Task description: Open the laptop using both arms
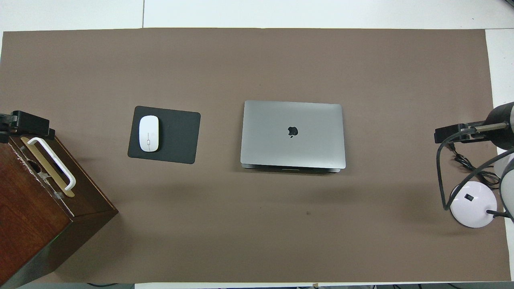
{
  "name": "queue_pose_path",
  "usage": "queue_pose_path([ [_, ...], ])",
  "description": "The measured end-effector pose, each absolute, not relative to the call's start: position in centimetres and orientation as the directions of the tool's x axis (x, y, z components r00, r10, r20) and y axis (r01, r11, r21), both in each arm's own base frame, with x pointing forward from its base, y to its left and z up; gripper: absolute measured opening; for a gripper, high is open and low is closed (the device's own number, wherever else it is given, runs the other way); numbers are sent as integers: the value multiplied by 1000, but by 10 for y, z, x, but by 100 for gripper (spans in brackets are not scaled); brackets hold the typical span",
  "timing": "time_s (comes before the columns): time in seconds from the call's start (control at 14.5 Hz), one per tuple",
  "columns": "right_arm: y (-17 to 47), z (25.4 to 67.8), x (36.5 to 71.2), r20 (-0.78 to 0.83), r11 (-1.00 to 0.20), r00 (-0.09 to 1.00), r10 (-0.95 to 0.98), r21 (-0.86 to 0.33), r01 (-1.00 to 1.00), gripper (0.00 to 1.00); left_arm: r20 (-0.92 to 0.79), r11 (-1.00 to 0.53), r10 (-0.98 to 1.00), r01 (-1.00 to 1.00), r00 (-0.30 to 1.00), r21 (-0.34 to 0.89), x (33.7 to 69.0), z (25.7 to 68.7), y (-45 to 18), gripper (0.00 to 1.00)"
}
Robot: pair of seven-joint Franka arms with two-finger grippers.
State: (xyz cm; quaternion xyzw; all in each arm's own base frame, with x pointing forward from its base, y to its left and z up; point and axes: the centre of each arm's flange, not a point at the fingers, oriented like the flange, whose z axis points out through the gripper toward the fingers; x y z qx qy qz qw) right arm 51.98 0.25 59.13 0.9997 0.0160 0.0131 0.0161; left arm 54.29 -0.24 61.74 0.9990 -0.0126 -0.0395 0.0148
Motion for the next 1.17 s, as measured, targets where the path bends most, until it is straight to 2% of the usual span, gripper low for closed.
queue_pose_path([
  [1.17,5,580,520,25,-999,999,37,33,36,100,-65,-999,-26,-24,998,30,545,615,-2,100],
])
